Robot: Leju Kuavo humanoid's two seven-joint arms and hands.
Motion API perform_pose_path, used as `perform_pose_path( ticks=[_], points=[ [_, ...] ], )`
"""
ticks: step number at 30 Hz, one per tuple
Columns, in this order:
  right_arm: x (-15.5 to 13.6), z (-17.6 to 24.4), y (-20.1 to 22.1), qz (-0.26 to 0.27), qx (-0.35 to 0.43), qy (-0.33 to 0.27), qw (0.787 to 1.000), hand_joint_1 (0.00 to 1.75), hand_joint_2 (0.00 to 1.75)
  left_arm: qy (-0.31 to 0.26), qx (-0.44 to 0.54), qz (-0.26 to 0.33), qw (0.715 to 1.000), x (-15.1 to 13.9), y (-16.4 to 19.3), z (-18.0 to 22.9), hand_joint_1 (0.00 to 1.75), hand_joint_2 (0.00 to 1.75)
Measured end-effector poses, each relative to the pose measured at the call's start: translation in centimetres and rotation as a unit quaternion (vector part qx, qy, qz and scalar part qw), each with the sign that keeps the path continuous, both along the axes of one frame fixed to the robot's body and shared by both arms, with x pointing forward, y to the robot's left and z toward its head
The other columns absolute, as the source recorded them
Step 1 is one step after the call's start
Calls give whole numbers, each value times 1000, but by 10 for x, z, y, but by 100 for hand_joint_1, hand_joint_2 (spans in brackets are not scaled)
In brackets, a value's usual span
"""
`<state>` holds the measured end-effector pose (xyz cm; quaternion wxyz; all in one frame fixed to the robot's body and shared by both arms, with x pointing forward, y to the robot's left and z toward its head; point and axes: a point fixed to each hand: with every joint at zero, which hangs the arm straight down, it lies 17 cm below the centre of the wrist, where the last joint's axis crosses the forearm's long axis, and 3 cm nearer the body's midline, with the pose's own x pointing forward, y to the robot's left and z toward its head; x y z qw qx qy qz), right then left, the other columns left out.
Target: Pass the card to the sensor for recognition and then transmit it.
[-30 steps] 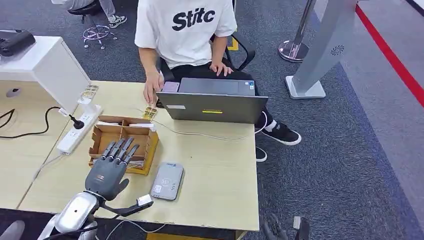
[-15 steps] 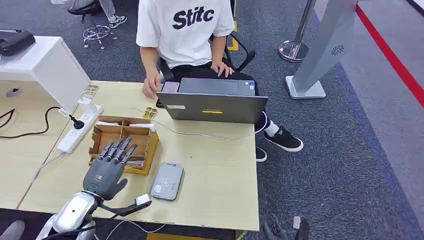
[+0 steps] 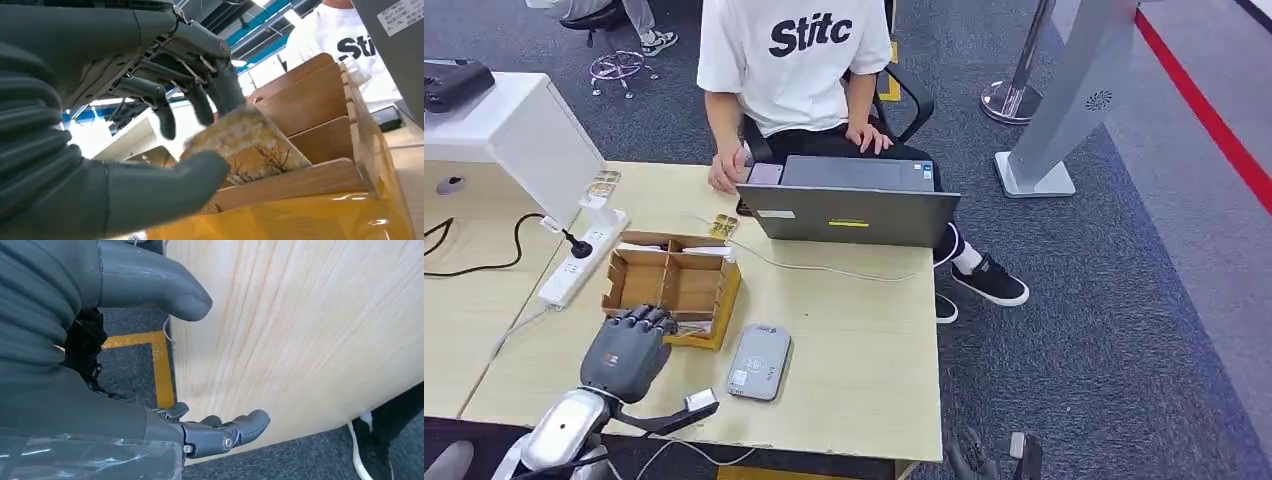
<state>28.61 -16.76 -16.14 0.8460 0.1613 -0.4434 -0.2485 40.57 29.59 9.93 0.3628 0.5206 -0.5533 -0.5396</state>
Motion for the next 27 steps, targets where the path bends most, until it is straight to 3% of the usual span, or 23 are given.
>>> perform_pose_path(
  ticks=[16, 27],
  points=[
    [-1, -1, 1, 0, 1, 2, 1000, 0, 175, 0, -7, 2, 1000, 0, -1, 0, 175, 175],
    [-3, -2, 0, -2, 0, 4, 1000, 0, 175, -49, -24, 21, 998, 0, 0, 27, 175, 175]
  ],
)
